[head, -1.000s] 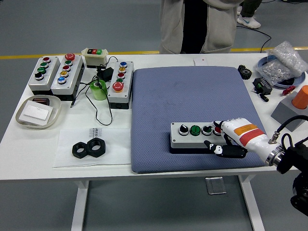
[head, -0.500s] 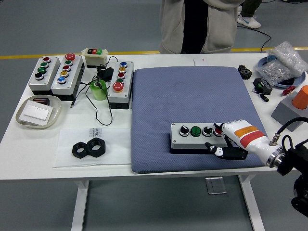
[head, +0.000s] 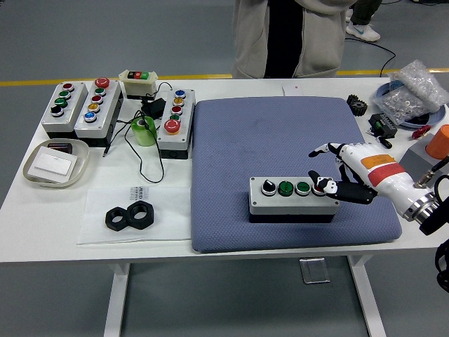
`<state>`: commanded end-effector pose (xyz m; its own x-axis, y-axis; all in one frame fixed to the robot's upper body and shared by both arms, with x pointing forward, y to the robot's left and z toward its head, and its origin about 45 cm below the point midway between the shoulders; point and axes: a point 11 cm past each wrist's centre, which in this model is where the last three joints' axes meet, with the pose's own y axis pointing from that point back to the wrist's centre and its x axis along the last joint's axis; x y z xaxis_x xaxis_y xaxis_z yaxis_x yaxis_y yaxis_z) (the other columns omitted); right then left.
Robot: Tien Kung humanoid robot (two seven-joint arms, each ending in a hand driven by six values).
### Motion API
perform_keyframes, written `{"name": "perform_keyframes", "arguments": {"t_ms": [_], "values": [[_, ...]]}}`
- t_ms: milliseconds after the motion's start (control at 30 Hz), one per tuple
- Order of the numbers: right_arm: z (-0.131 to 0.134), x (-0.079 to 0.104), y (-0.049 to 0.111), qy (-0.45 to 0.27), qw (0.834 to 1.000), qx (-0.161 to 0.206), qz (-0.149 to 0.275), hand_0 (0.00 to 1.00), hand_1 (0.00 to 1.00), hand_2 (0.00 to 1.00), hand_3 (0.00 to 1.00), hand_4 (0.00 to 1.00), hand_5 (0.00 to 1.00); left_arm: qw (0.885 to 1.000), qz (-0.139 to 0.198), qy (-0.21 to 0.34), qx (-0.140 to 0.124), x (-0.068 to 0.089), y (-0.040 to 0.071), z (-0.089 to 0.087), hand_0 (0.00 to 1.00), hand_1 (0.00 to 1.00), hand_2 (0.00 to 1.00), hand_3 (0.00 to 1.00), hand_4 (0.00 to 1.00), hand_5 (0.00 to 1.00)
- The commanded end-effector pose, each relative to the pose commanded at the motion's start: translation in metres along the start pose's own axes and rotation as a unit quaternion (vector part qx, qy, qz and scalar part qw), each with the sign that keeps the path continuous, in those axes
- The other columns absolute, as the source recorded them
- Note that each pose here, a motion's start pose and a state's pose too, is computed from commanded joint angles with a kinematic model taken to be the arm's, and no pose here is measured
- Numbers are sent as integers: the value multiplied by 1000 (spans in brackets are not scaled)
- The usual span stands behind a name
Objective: Pick up the button,place it on the desk,press the button,press the button
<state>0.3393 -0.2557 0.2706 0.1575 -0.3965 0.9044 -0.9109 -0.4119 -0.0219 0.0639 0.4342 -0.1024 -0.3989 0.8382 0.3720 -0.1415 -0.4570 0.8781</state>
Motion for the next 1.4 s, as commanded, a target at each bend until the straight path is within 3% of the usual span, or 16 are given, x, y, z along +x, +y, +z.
{"name": "perform_keyframes", "arguments": {"t_ms": [67,100,267,300,433,600,667,700,867,967,1033,1100,1400], "values": [[5,10,1,-50,998,-10,25,335,213,297,795,642,743,1000,0,0,-1,0,0,0,757,828,861,826,626,998],[7,14,1,-72,997,-12,36,786,705,751,916,695,627,1000,0,1,-1,0,0,1,758,827,862,826,626,998],[17,29,2,-183,980,-10,79,786,705,751,916,695,627,1000,-1,1,-2,0,0,1,758,827,862,826,626,998],[18,30,3,-204,975,-9,83,964,883,945,972,732,509,1000,-1,1,-2,0,0,2,758,827,862,826,627,998],[28,34,5,-279,955,-16,103,964,883,945,972,732,509,1000,-1,0,-1,-1,0,2,758,827,862,826,627,998],[51,34,10,-375,917,-57,125,976,909,953,957,716,531,1000,-1,0,0,0,0,1,757,827,861,826,626,998],[60,32,12,-415,897,-74,135,976,909,953,957,716,531,1000,0,1,1,0,0,1,757,827,861,826,626,998],[64,31,13,-436,885,-82,139,969,895,940,906,670,599,1000,0,0,1,0,0,1,757,827,861,826,627,998],[83,22,20,-534,822,-118,161,969,895,940,906,670,599,1000,0,0,0,0,0,1,757,827,861,826,627,998],[92,15,22,-593,775,-136,170,961,888,933,894,658,617,1000,-1,0,-1,-1,0,2,757,827,861,826,629,998],[96,11,23,-616,755,-144,172,961,888,933,894,658,617,1000,-1,0,-1,-1,0,2,757,827,861,826,629,998],[99,8,26,-624,747,-152,171,961,888,933,894,658,617,1000,-1,-1,0,-1,0,2,757,827,861,826,629,998],[105,-4,34,-623,745,-176,163,954,880,919,870,628,654,1000,0,-6,3,-1,0,-1,757,827,861,826,629,998]]}}
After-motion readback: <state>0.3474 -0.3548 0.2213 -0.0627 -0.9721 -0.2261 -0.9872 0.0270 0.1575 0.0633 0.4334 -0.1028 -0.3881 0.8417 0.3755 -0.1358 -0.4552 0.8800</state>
